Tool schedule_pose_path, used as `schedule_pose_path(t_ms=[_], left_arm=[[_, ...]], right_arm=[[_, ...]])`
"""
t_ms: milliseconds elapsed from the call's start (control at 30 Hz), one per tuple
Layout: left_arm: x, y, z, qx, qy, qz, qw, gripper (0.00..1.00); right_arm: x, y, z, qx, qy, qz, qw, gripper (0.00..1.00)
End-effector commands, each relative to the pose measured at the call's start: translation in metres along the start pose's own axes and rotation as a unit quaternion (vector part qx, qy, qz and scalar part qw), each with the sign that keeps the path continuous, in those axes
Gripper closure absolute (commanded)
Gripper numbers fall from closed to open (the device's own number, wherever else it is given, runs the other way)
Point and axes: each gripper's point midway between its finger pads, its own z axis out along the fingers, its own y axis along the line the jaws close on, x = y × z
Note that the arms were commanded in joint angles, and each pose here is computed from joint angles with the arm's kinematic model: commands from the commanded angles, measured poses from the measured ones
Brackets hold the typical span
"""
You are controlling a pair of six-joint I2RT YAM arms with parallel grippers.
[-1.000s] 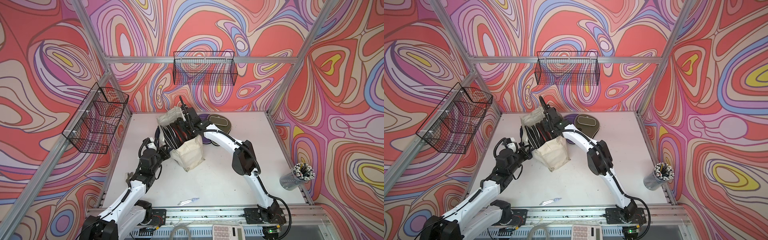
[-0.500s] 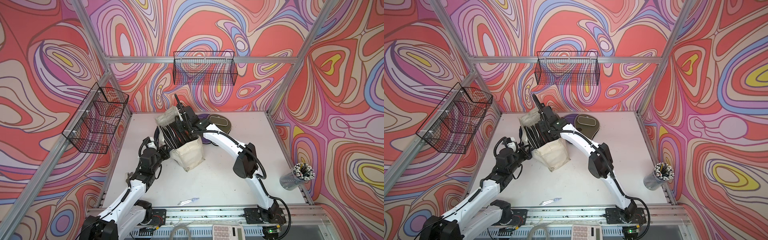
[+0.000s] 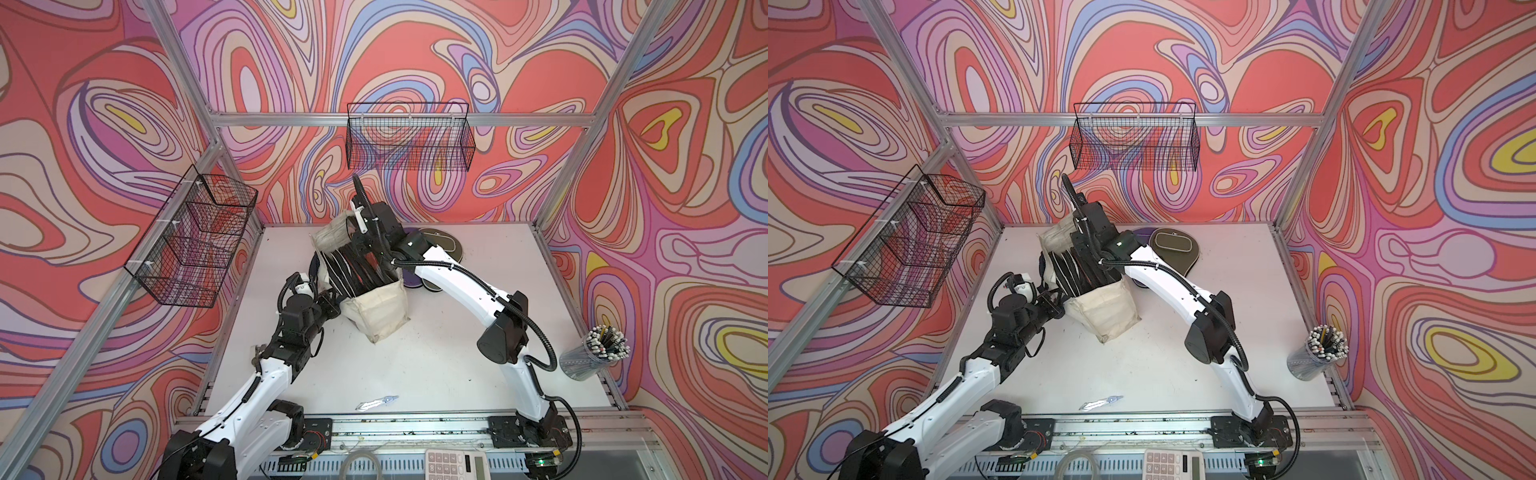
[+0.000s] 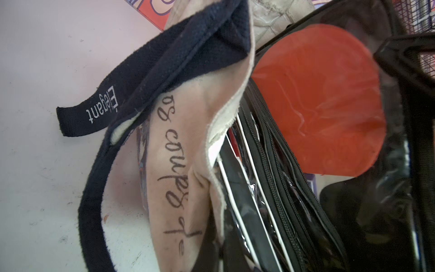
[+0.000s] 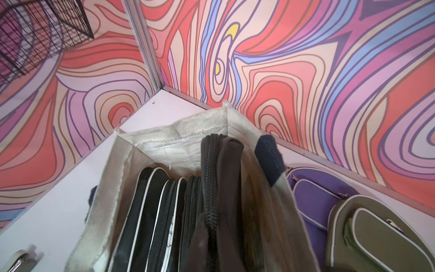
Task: Remove the ping pong set from the canvas bag
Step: Pick up the ping pong set from the canvas bag.
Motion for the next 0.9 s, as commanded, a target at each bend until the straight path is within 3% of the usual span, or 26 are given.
schedule_pose_path(t_ms=[0,567,867], left_arm=[[0.006,-0.005,0.001,0.005,0.019,0.007,1.000,1.00],[0.010,0.002,0.002,-0.005,0.020,0.007,1.000,1.00],[0.008,0.004,0.000,-0.011,0.016,0.011,1.000,1.00]], right_arm=[[-0.062,0.004,-0.046,-0.007,-0.088,0.013,0.996,1.00],[-0.140,-0.020,-0.135,0.017,-0.205,0.031,0.978,1.00],[-0.160,-0.032,-0.178,0.027,-0.241,0.041,0.969,1.00]])
